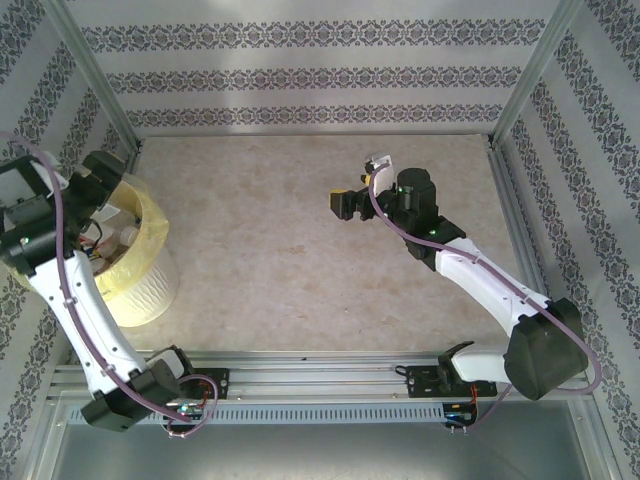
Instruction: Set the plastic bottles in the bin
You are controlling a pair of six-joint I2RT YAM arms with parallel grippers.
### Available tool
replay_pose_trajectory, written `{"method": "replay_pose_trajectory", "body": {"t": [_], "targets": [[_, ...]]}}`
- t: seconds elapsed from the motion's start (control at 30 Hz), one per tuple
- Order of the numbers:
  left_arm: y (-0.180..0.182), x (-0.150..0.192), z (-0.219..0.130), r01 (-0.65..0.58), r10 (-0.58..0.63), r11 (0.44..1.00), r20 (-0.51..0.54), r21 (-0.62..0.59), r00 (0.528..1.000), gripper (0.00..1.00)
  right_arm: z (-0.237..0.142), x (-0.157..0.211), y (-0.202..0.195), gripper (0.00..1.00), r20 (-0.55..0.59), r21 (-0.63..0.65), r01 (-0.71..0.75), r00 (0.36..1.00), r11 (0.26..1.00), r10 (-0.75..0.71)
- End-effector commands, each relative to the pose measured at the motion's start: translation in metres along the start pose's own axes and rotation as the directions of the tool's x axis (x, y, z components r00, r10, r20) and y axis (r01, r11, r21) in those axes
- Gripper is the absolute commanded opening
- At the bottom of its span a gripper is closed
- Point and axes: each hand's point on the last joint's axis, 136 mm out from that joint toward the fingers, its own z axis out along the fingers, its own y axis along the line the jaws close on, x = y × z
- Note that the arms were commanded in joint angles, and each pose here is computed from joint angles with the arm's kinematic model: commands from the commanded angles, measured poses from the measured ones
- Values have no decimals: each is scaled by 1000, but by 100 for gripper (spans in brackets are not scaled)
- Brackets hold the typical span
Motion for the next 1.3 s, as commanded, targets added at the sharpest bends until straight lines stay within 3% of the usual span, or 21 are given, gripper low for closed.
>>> {"method": "replay_pose_trajectory", "body": {"t": [0.0,0.1,0.27,0.43,0.67,0.93,1.27], "targets": [[15,-10,4,-55,60,991,36,-124,998,100,-1,-12,10,98,23,-26,3,1000,1000,-2],[54,-6,11,7,9,963,57,-270,998,100,-2,-10,10,98,22,-18,6,1000,1000,-6],[91,23,33,92,-97,943,-2,-319,995,100,-3,-9,10,98,9,-14,18,1000,1000,-18],[85,21,26,76,-77,949,9,-307,997,100,-4,-11,11,98,10,-13,26,1000,1000,-26],[39,-7,-3,7,7,976,64,-218,998,100,-2,-10,11,98,12,-12,13,1000,1000,-13],[-35,10,0,-177,180,982,42,-66,983,100,-9,-17,2,98,47,49,10,999,999,-12],[-143,73,23,-474,467,867,81,152,881,100,-39,-16,-32,98,113,260,-23,994,965,-7]]}}
